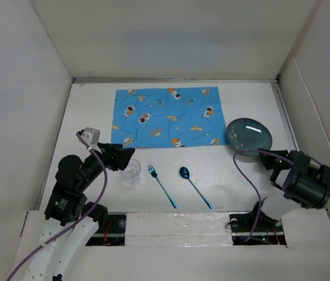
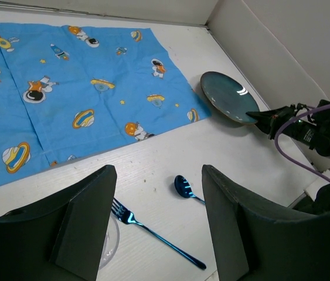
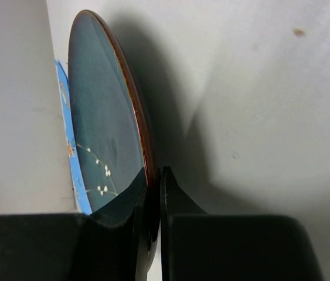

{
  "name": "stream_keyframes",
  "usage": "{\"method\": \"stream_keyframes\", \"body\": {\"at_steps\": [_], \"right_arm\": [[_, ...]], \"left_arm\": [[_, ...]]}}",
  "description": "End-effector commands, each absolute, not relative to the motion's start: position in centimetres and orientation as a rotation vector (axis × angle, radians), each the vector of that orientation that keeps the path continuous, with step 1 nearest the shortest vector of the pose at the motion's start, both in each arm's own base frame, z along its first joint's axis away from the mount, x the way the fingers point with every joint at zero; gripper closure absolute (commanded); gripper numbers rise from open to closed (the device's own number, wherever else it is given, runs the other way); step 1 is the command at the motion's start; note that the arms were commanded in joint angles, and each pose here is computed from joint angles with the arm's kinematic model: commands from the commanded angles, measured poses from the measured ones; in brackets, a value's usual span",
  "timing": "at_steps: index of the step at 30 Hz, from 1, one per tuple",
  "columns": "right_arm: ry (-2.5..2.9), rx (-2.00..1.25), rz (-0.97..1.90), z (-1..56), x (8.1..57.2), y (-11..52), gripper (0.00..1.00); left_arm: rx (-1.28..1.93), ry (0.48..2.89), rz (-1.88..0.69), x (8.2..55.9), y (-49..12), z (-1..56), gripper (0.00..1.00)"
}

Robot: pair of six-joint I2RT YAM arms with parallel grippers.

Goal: Set the dinner table for one person

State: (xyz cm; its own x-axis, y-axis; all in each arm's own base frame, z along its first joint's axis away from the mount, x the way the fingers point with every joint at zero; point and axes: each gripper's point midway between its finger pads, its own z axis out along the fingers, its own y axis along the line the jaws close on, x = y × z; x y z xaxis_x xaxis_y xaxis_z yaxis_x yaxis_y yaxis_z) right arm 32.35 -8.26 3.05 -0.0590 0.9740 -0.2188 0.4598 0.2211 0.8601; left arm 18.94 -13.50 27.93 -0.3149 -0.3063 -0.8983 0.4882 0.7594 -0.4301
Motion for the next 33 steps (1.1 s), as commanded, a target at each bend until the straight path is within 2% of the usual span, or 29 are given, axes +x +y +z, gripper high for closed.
{"method": "stream_keyframes", "body": {"at_steps": [1, 6, 7, 9, 13, 16, 17, 18, 19, 20, 21, 22, 23, 25, 28, 29, 33], "right_arm": [[1.524, 1.318, 0.8, 6.1, 31.9, -9.1, 1.0], [1.444, 1.186, 0.659, 14.2, 31.5, -10.4, 1.0], [1.379, 1.075, 0.617, 18.7, 31.1, -10.1, 1.0], [1.326, 0.942, 0.577, 24.0, 31.1, -9.1, 1.0], [1.432, 0.719, 0.812, 28.1, 34.2, -0.7, 1.0], [1.437, 0.561, 0.971, 30.7, 36.7, 5.0, 1.0], [1.519, 0.535, 1.047, 28.8, 38.2, 8.6, 1.0], [1.512, 0.47, 1.094, 29.6, 39.1, 10.4, 1.0], [1.554, 0.353, 1.208, 29.7, 41.7, 15.1, 1.0], [1.555, 0.352, 1.21, 29.7, 41.7, 15.1, 1.0], [1.568, 0.346, 1.257, 29.6, 42.5, 16.5, 1.0], [1.516, 0.298, 1.299, 31.6, 43.6, 17.7, 1.0], [1.563, 0.303, 1.334, 29.4, 44.8, 19.6, 1.0], [1.55, 0.308, 1.373, 30.0, 46.5, 21.1, 1.0], [1.599, 0.338, 1.405, 27.5, 48.6, 23.6, 1.0], [1.58, 0.336, 1.412, 28.3, 49.3, 24.2, 1.0], [1.661, 0.373, 1.374, 25.1, 51.6, 27.2, 1.0]], "left_arm": [[0.143, 1.686, -0.803, 18.9, -13.5, 28.9, 0.43], [0.145, 1.704, -0.805, 19.2, -13.7, 28.6, 0.43], [0.145, 1.704, -0.805, 19.2, -13.7, 28.6, 0.43], [0.144, 1.705, -0.801, 19.2, -13.6, 28.7, 0.44], [0.149, 1.713, -0.807, 19.3, -13.8, 28.5, 0.46], [0.15, 1.715, -0.805, 19.3, -13.8, 28.4, 0.51], [0.147, 1.714, -0.803, 19.4, -13.8, 28.4, 0.55], [0.146, 1.713, -0.802, 19.4, -13.8, 28.5, 0.57], [0.147, 1.7, -0.799, 19.3, -13.7, 28.7, 0.68], [0.147, 1.7, -0.799, 19.3, -13.7, 28.7, 0.68], [0.145, 1.695, -0.797, 19.3, -13.6, 28.8, 0.73], [0.145, 1.695, -0.795, 19.3, -13.6, 28.8, 0.84], [0.137, 1.696, -0.788, 19.4, -13.4, 28.8, 0.88], [0.135, 1.698, -0.787, 19.4, -13.4, 28.7, 0.96], [0.137, 1.699, -0.787, 19.5, -13.5, 28.7, 1.0], [0.137, 1.706, -0.785, 19.6, -13.5, 28.5, 1.0], [0.141, 1.705, -0.789, 19.5, -13.6, 28.5, 1.0]]}}
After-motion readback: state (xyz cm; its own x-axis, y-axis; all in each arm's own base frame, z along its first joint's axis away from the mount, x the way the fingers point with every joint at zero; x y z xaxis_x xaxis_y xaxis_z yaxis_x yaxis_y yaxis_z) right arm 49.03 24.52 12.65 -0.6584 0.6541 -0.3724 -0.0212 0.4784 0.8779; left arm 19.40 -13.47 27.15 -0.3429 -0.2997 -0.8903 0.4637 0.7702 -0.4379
